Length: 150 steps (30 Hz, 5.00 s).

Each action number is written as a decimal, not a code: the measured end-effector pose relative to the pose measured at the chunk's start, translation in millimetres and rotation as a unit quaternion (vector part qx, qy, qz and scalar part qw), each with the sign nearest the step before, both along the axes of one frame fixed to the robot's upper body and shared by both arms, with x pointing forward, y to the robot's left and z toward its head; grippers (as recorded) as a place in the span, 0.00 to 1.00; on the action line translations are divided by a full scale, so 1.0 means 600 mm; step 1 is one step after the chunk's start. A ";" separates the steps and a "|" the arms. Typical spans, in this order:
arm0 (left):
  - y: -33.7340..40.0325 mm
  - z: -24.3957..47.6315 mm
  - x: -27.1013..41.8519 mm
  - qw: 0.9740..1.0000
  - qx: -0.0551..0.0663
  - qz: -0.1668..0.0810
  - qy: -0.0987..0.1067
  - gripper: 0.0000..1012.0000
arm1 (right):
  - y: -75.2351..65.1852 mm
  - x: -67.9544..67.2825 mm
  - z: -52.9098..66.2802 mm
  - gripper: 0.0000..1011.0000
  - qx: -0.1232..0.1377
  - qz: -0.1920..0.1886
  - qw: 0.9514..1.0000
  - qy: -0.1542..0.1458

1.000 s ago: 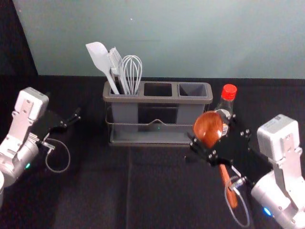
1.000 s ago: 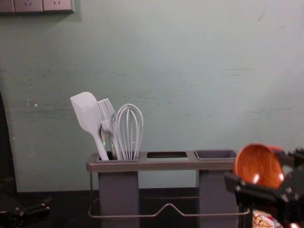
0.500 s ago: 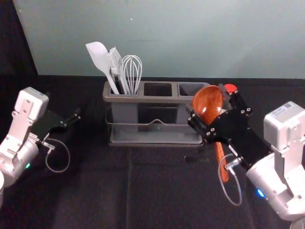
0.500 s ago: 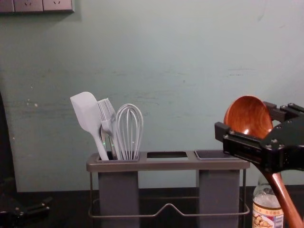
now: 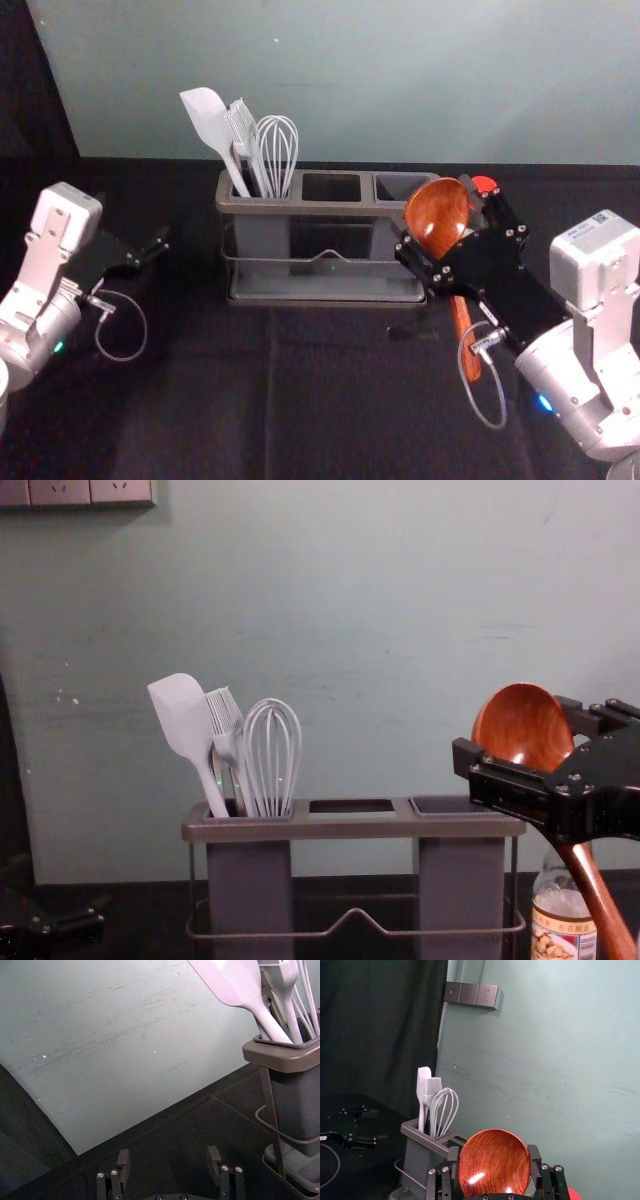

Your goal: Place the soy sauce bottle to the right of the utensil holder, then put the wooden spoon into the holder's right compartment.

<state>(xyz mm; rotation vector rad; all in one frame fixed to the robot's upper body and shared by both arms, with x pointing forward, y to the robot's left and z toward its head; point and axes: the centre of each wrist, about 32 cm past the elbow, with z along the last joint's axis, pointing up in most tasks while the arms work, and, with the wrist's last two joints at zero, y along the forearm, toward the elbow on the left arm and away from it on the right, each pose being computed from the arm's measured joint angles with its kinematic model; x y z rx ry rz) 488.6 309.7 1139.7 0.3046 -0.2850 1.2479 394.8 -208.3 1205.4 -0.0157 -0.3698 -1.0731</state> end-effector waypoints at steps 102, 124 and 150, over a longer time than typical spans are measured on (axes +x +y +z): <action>0.000 0.000 0.000 1.000 0.000 0.000 0.000 0.99 | 0.006 0.297 0.012 0.83 0.122 0.147 0.965 -0.179; 0.000 0.000 0.000 1.000 0.000 0.000 0.000 0.99 | 0.009 0.286 -0.030 0.83 0.125 0.127 0.970 -0.163; 0.000 0.000 0.000 1.000 0.000 0.000 0.000 0.99 | 0.012 0.272 -0.076 0.83 0.122 0.115 0.976 -0.140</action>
